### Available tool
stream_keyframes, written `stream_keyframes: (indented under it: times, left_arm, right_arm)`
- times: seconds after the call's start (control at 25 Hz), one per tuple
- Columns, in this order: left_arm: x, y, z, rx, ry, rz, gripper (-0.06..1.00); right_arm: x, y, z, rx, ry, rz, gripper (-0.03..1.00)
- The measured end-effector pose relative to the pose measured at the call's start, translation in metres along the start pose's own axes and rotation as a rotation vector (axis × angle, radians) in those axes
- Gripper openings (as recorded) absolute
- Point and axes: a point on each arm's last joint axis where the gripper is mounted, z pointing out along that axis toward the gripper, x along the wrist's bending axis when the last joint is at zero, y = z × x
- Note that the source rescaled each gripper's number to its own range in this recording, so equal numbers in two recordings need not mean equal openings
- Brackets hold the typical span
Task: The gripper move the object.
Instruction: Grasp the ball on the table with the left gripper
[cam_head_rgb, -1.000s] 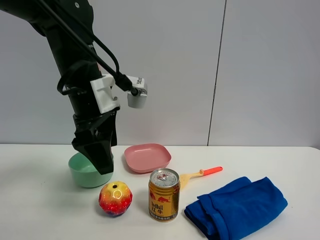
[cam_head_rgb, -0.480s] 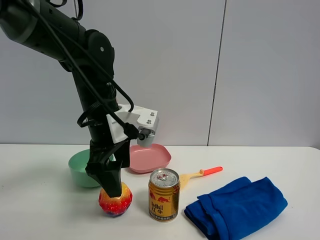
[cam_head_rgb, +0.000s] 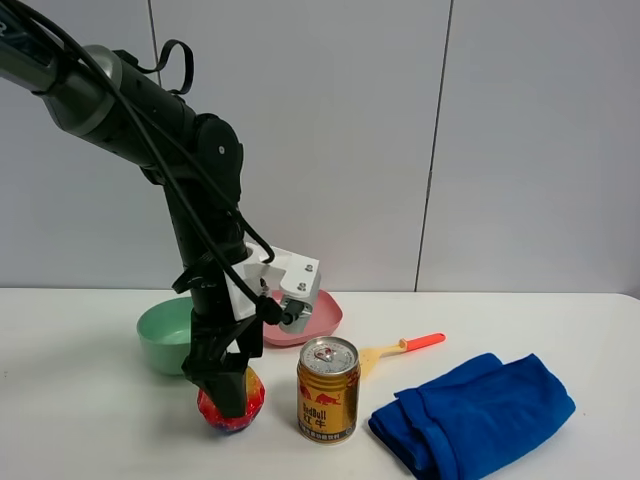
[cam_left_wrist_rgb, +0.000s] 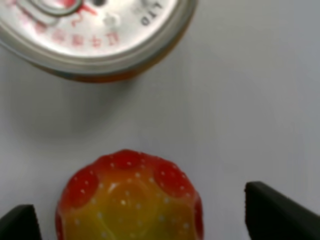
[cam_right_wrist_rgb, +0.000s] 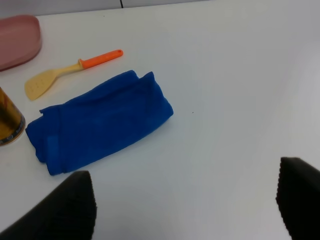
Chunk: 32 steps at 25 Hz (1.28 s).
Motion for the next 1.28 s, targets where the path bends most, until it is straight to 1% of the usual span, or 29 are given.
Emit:
stream_keyframes:
  times: [0.16, 0.36, 0.56, 0.68, 0.8, 0.84, 0.88, 0.92, 1.0, 1.08, 1.12, 1.28]
  left_arm:
    - [0.001, -0.002, 0.003, 0.021, 0.001, 0.032, 1.00]
    - [-0.004, -0.005, 0.014, 0.048, -0.030, 0.083, 1.00]
    - [-0.005, -0.007, 0.024, 0.031, 0.015, 0.106, 1.00]
    - [-0.004, -0.007, 0.027, 0.025, 0.029, 0.106, 1.00]
    - [-0.003, -0.006, 0.027, 0.023, 0.033, 0.108, 0.98]
    - [-0.003, -0.006, 0.027, 0.024, 0.036, 0.109, 0.95]
    - [-0.003, -0.006, 0.027, 0.026, 0.038, 0.112, 0.87]
    - [-0.003, -0.006, 0.027, 0.026, 0.041, 0.113, 0.76]
    - [-0.002, -0.007, 0.027, 0.028, 0.045, 0.118, 0.47]
    - [-0.002, -0.007, 0.027, 0.032, 0.055, 0.125, 0.09]
    - [-0.001, -0.007, 0.027, 0.034, 0.056, 0.127, 0.01]
    - [-0.002, -0.007, 0.027, 0.034, 0.056, 0.129, 0.00]
  right_arm:
    - [0.000, 0.000, 0.000, 0.000, 0.000, 0.000, 1.00]
    - [0.000, 0.000, 0.000, 0.000, 0.000, 0.000, 1.00]
    - [0.000, 0.000, 0.000, 0.000, 0.000, 0.000, 1.00]
    - [0.000, 0.000, 0.000, 0.000, 0.000, 0.000, 1.00]
    - [0.000, 0.000, 0.000, 0.000, 0.000, 0.000, 1.00]
    - [0.000, 0.000, 0.000, 0.000, 0.000, 0.000, 1.00]
    - [0.000, 0.000, 0.000, 0.000, 0.000, 0.000, 1.00]
    - [0.000, 0.000, 0.000, 0.000, 0.000, 0.000, 1.00]
    - [0.000, 0.000, 0.000, 0.000, 0.000, 0.000, 1.00]
    - [0.000, 0.000, 0.000, 0.000, 0.000, 0.000, 1.00]
    - [0.000, 0.000, 0.000, 0.000, 0.000, 0.000, 1.00]
    - [0.000, 0.000, 0.000, 0.000, 0.000, 0.000, 1.00]
